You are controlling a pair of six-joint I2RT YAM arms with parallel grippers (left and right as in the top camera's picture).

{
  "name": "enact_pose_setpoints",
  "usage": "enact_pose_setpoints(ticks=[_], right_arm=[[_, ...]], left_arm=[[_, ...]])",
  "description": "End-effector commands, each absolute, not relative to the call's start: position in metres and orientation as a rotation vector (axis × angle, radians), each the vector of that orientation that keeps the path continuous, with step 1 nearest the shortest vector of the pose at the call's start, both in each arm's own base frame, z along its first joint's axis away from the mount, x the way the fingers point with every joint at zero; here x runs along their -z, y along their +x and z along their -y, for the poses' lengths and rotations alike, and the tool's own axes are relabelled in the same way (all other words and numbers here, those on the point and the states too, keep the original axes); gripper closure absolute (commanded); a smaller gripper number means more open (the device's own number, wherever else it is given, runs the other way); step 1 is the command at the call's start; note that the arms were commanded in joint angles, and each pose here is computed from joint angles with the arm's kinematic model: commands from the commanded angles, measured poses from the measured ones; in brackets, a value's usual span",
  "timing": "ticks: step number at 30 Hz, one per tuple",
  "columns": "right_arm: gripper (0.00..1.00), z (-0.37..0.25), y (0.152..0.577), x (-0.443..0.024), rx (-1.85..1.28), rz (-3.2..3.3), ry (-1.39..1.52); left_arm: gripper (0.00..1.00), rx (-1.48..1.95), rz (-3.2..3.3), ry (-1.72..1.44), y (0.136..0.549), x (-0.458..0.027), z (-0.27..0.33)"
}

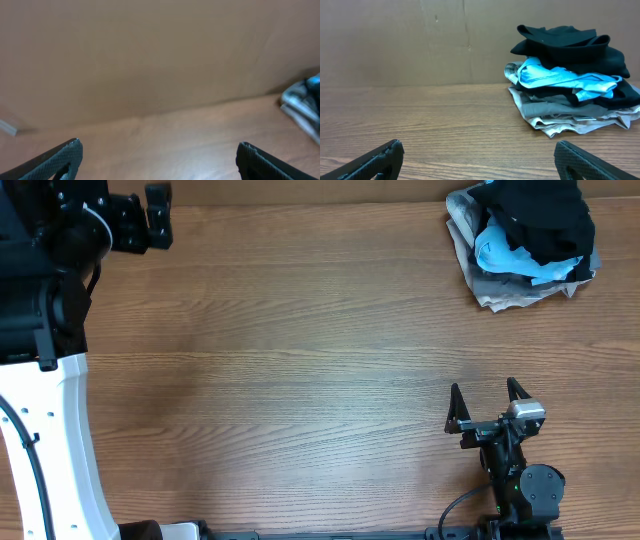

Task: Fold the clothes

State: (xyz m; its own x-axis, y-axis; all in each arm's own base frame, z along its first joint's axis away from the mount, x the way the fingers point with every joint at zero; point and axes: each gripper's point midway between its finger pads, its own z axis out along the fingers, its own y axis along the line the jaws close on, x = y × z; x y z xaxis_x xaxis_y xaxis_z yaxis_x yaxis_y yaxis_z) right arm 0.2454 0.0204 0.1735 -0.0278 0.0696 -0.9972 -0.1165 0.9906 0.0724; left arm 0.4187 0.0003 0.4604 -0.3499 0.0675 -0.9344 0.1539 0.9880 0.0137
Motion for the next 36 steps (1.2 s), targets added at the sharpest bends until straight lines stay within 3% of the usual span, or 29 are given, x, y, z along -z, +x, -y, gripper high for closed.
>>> enact_pose_setpoints(ticks=[1, 6, 13, 19, 28, 36], right_arm=[[0.0, -0.019, 0.246, -0.172, -0.144, -1.586, -0.026], [0.0, -0.019, 0.246, -0.172, -0.144, -1.586, -0.026], [0.0, -0.019, 0.246, -0.172, -0.144, -1.586, -0.026], [0.0, -0.019, 0.246, -0.172, -0.144, -1.586, -0.026], [0.0, -0.019, 0.246, -0.172, -0.144, -1.586, -0.026], [0.0, -0.019, 0.246, -0.172, -0.144, -1.586, -0.026]], left_arm=[[0.0, 0.187, -1.831, 0.231, 0.423, -0.482, 0.026], [0.0, 0.263, -1.7, 0.329, 0.447, -0.5, 0.046], [0.0, 0.221, -1.47, 0.4, 0.449, -0.551, 0.062], [0.0, 0.136, -1.441, 0.482, 0.442, -0.549, 0.079], [0.0, 0.034, -1.289, 0.481, 0.4, -0.505, 0.069], [0.0, 0.021, -1.391, 0.455, 0.347, -0.378, 0.055]])
